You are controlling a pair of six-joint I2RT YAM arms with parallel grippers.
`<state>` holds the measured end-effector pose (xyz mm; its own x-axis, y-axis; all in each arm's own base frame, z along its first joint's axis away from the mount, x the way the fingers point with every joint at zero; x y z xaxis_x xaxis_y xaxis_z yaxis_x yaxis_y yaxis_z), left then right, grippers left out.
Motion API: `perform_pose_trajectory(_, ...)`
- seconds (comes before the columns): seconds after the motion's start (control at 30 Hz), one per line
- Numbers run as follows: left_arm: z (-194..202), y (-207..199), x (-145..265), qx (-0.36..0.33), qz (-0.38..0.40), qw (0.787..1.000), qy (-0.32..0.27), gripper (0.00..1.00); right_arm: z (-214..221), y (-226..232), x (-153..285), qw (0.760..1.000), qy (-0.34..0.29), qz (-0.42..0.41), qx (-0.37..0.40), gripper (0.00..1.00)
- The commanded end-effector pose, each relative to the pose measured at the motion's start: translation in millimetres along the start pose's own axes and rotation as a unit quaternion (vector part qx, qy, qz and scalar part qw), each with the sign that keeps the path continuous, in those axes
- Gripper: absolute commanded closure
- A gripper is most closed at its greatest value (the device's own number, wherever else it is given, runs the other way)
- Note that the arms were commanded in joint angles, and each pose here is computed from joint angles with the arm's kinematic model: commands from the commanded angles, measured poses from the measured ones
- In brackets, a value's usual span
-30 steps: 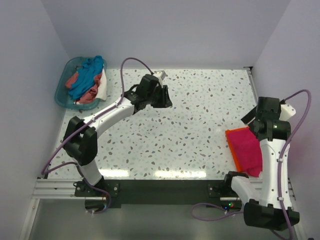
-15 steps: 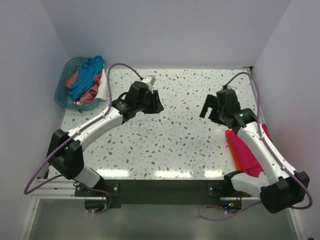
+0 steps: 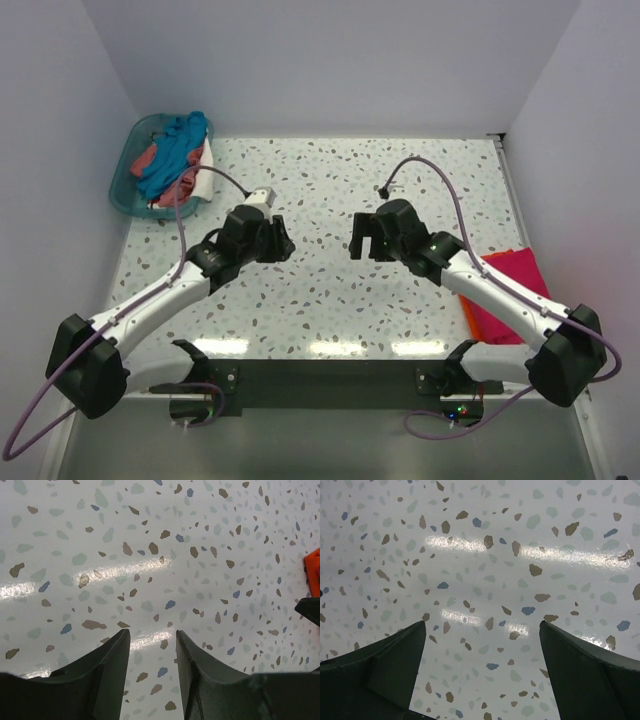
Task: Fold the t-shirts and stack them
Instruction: Reset both grippers
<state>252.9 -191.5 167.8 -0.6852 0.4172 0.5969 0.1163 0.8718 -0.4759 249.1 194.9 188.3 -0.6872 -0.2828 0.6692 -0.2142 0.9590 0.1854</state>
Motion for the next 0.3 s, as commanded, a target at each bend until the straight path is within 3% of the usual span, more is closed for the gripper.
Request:
perform_pose_trajectory(0.0,-11,1,8,-0.003,0.001,0.999,-0.041,0.53,-16,-1,12,0.998,-0.060,-0.013,0.000,0.01)
perform_pose_trajectory(0.27,-14,1,13,-0.007,-0.001,0.999,-0.044,0.53,-19,-7,23,0.997,-0.077,-0.003,0.000,0.01)
Point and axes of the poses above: each gripper's point midway between its finger pads, its own x axis back along the fingers, its own y axis along the line the jaws close on, z = x × y, the point moved 4 cm from there along x, back along the fingers, and after that the axes turned 7 degrees about x, right-handed, at the moved point
